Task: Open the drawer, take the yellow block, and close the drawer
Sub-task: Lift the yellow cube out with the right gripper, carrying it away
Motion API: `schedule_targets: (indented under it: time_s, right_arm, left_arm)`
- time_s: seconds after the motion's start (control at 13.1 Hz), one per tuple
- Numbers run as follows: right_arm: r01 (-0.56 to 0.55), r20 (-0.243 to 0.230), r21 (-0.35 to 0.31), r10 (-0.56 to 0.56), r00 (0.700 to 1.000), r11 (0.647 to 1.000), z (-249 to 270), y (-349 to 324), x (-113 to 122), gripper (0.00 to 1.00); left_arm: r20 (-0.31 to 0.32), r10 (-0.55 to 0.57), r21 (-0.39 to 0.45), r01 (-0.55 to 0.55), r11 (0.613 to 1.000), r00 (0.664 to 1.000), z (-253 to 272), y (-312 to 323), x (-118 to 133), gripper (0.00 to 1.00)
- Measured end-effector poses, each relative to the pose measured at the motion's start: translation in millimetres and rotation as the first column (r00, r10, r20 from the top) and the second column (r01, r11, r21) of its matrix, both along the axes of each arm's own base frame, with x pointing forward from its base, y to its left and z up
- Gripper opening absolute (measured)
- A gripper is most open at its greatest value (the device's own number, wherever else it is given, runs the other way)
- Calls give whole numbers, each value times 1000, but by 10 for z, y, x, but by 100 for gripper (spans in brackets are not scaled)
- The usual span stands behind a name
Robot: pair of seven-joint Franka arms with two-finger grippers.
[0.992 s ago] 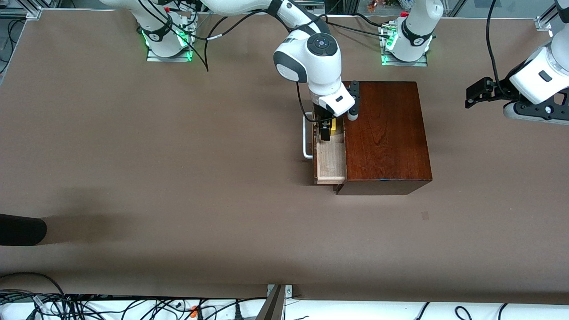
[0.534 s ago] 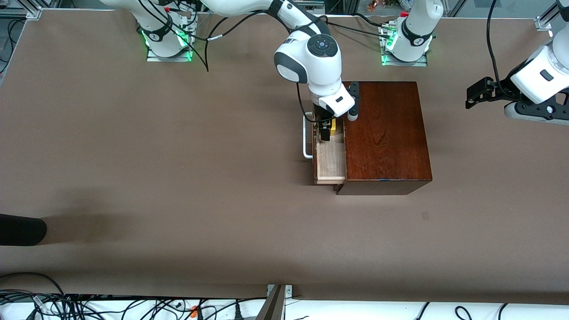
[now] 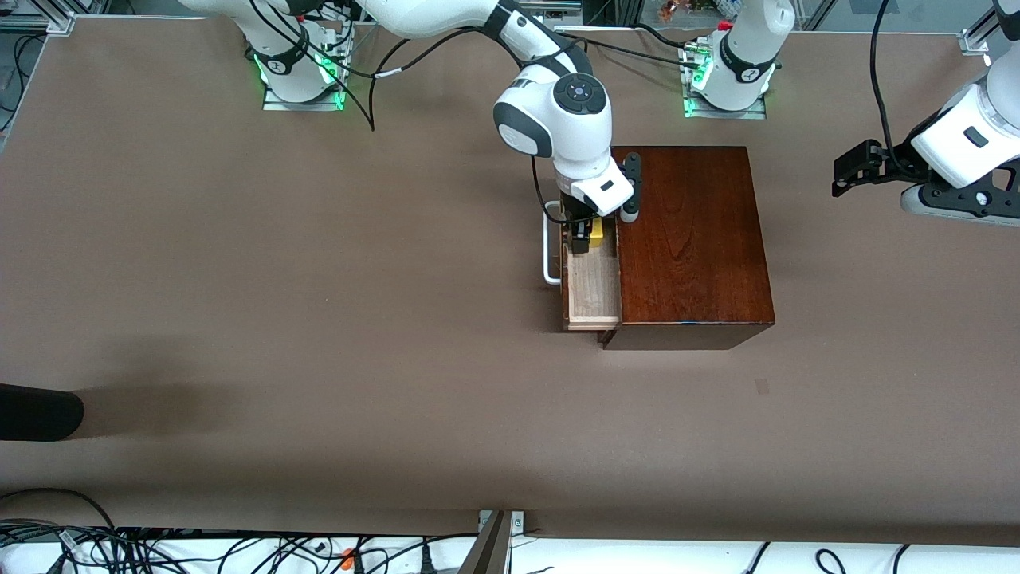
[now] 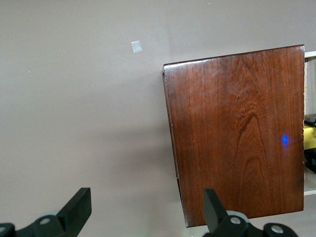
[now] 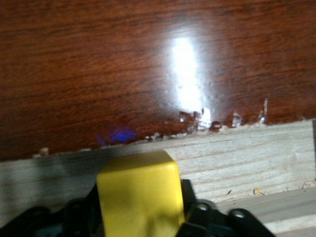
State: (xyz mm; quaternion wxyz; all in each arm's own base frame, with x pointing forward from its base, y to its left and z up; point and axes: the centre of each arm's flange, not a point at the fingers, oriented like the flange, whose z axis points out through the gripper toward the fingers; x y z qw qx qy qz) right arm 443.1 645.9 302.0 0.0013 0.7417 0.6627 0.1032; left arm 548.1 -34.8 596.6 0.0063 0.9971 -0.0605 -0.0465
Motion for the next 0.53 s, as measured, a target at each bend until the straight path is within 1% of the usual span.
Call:
schedule_targets:
  time_s: [0.08, 0.38, 0.53]
  right_arm:
    - [0, 0, 0, 0, 1000, 1000, 1, 0, 0, 56]
    - [14, 2, 9, -14, 1000, 1000, 58, 14, 9, 56]
    - [43, -9, 0, -43, 999, 999, 138, 10, 5, 56]
  left_arm:
    - [0, 0, 0, 0, 1000, 1000, -3, 0, 1, 100]
    - [-1, 0, 0, 0, 1000, 1000, -7, -3, 5, 100]
    - [-2, 0, 0, 0, 1000, 1000, -11, -3, 6, 100]
